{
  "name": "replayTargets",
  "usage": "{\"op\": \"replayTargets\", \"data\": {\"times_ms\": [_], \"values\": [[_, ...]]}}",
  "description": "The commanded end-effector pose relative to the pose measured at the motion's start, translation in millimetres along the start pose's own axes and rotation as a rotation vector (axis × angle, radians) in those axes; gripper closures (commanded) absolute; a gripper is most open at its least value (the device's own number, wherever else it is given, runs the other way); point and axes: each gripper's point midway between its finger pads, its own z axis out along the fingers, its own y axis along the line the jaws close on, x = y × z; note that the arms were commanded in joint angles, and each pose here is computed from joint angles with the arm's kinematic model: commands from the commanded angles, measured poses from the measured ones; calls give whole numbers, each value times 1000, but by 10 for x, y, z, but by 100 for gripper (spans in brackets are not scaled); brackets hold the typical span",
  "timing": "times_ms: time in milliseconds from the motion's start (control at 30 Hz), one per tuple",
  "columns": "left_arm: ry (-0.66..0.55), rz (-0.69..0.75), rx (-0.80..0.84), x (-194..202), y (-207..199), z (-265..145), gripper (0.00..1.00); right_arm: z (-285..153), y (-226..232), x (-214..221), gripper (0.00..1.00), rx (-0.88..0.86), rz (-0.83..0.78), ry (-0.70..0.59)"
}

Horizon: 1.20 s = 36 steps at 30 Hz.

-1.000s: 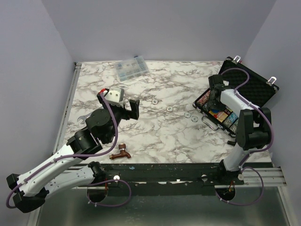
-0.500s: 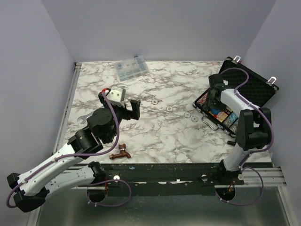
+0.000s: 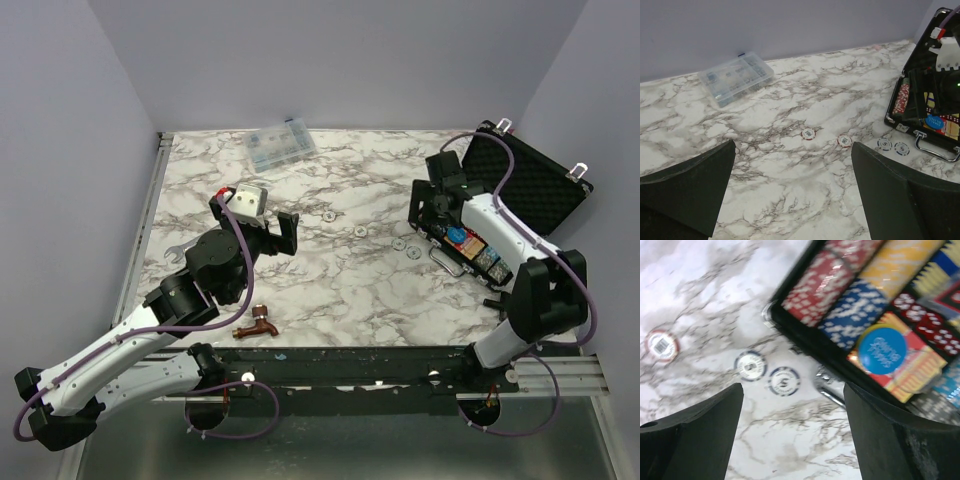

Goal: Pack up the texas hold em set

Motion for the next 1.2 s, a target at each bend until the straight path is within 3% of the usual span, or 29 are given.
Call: {"op": "replayTargets", "data": {"times_ms": [0, 167, 467, 1000, 1167], "values": [[-15, -25, 22, -131, -35, -23, 1, 18, 440, 329, 15, -100, -123, 117], [-22, -24, 12, -130, -15, -23, 1, 104, 620, 580, 14, -165, -125, 171], [-29, -32, 19, -162, -12, -53, 1, 406, 472, 869, 18, -63, -176, 282], [-39, -34, 17, -197, 5, -68, 1, 591, 246, 837, 21, -15, -149, 296], [-32, -32, 24, -170, -19, -52, 1, 653, 324, 918, 23, -76, -135, 326]]}}
